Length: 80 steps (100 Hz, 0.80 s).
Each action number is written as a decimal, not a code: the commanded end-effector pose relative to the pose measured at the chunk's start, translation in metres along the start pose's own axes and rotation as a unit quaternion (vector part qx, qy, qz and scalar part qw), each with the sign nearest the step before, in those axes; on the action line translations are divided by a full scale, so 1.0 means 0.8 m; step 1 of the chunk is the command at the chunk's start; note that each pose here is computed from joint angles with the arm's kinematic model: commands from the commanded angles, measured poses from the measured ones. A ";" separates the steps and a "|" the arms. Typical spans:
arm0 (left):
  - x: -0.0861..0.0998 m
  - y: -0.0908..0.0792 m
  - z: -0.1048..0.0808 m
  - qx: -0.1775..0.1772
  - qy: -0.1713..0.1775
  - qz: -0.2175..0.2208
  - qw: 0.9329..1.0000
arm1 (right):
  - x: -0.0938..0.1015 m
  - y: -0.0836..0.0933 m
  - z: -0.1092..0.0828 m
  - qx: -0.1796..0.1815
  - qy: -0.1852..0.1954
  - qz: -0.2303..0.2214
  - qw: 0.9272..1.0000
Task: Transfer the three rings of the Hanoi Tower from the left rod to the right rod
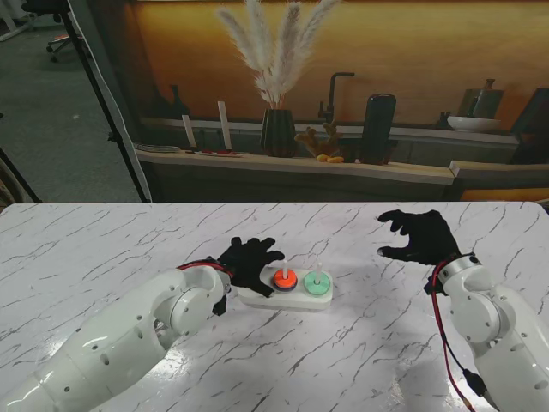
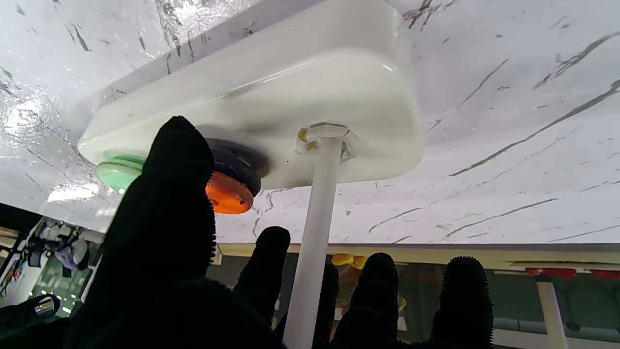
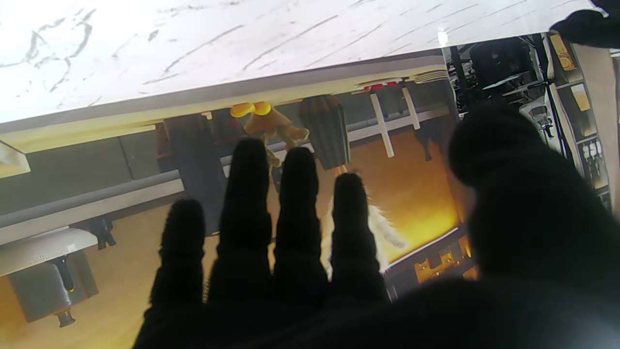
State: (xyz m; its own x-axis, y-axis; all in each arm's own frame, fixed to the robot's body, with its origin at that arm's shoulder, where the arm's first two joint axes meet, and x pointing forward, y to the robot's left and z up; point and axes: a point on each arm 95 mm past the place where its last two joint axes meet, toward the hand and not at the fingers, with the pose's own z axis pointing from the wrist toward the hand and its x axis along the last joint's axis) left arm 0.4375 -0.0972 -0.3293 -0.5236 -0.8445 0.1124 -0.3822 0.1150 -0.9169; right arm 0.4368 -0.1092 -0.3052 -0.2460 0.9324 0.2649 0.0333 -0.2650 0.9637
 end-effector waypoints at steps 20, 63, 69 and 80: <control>0.017 -0.011 0.004 -0.008 0.023 0.024 0.999 | 0.004 -0.009 -0.004 0.006 -0.001 0.008 1.000; 0.032 -0.014 0.016 -0.020 0.026 0.061 0.998 | -0.001 -0.010 -0.008 0.006 -0.010 0.010 1.000; 0.033 -0.013 0.018 -0.022 0.025 0.066 0.997 | -0.001 -0.010 -0.008 0.006 -0.010 0.011 1.000; 0.034 -0.011 0.022 -0.025 0.024 0.078 0.996 | -0.002 -0.010 -0.009 0.006 -0.010 0.011 1.000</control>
State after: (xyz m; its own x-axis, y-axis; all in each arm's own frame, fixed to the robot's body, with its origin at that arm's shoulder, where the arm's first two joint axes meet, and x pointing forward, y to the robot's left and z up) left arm 0.4399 -0.1250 -0.3235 -0.5986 -0.8010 -0.0093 -0.3293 0.2566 -0.9087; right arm 0.4327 -0.1135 -0.3101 -0.2246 0.9345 0.2761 0.0444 -0.2733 0.9609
